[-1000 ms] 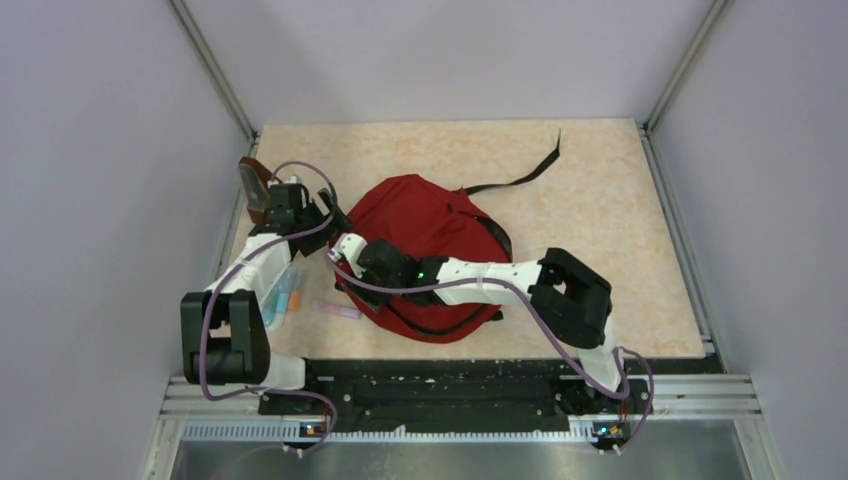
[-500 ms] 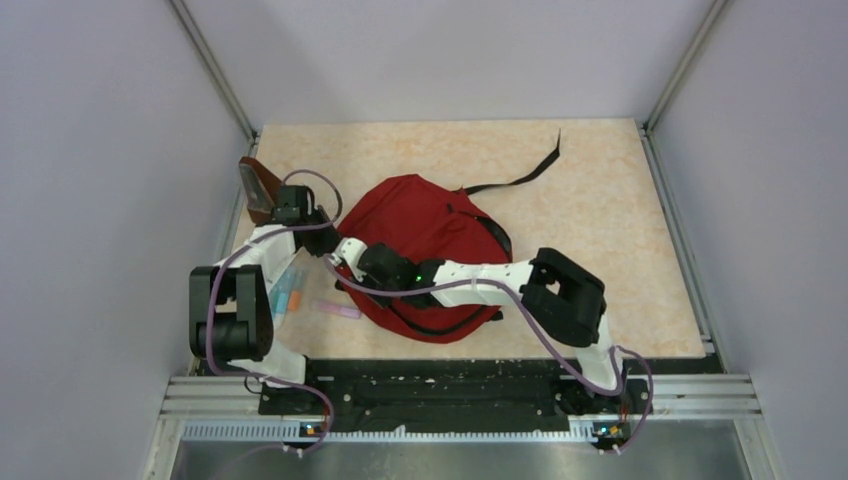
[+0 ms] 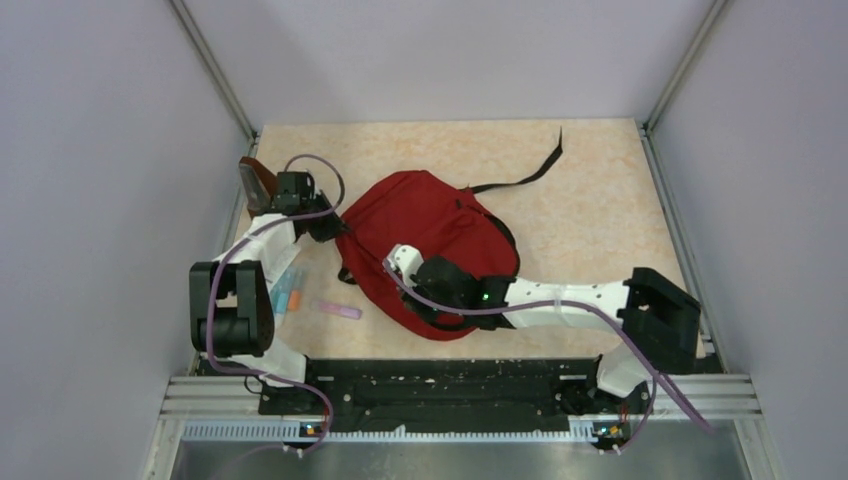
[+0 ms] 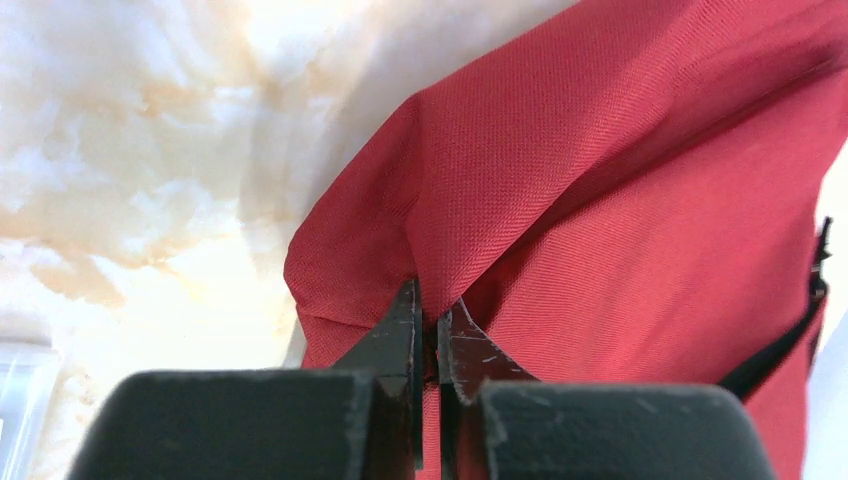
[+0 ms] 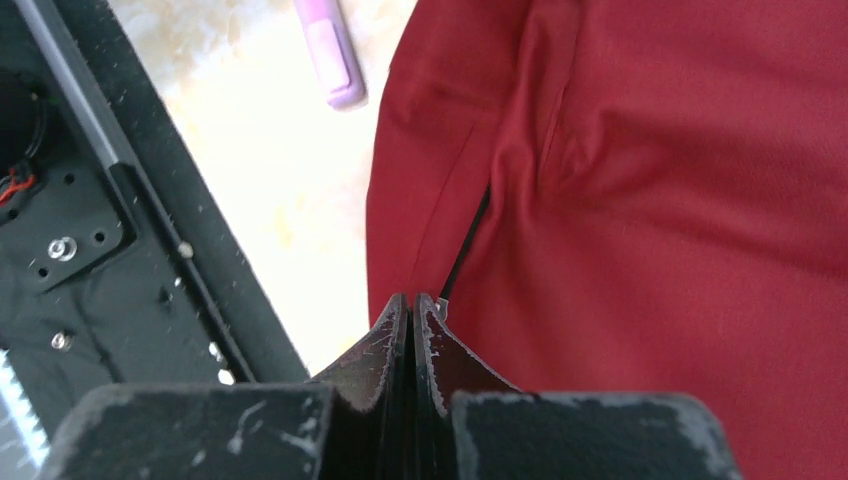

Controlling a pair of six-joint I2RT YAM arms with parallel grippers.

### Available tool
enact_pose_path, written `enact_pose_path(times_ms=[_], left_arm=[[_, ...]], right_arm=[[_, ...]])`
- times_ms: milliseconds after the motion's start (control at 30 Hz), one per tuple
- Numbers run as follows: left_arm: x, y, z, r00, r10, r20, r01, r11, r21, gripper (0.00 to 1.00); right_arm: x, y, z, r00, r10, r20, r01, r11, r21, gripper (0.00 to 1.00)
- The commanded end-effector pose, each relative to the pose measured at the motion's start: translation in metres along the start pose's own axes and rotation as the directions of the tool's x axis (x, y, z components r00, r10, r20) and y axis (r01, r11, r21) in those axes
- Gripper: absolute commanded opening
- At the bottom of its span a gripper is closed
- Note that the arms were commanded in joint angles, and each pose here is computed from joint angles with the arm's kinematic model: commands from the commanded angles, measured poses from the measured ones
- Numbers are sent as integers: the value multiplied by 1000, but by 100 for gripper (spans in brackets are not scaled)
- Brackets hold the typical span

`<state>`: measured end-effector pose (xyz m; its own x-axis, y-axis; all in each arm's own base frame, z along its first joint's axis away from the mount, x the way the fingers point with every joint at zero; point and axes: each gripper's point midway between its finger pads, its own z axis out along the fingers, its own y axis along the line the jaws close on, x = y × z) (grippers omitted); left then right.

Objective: Pack the student bag
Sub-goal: Zip the student bag at the center of the board.

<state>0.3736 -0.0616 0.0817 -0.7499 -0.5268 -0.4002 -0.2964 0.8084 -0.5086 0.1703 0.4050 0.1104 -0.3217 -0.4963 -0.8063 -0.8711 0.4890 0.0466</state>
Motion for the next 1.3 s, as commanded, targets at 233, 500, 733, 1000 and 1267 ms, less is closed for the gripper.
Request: enact_pose_path(times_ms=[233, 500, 733, 1000, 1267], left_arm=[[-117, -68, 5, 957, -18, 288, -31, 986, 163, 0], [-164, -83, 33, 923, 56, 380, -128, 978, 167, 0], [-154, -102, -4, 865, 124, 486, -198, 974, 105, 56], [-68, -102, -67, 843, 181, 506, -216, 976, 10, 68], [59, -95, -86, 921, 125, 368, -179, 977, 117, 67]], right_arm=[[41, 0, -48, 980, 199, -9, -199, 979, 36, 0], [50, -10, -63, 965, 263, 15, -263, 960, 95, 0], [40, -17, -64, 967, 249, 51, -254, 959, 126, 0], [27, -14, -54, 958, 266, 103, -277, 955, 105, 0], [16, -14, -48, 954, 266, 136, -281, 954, 105, 0]])
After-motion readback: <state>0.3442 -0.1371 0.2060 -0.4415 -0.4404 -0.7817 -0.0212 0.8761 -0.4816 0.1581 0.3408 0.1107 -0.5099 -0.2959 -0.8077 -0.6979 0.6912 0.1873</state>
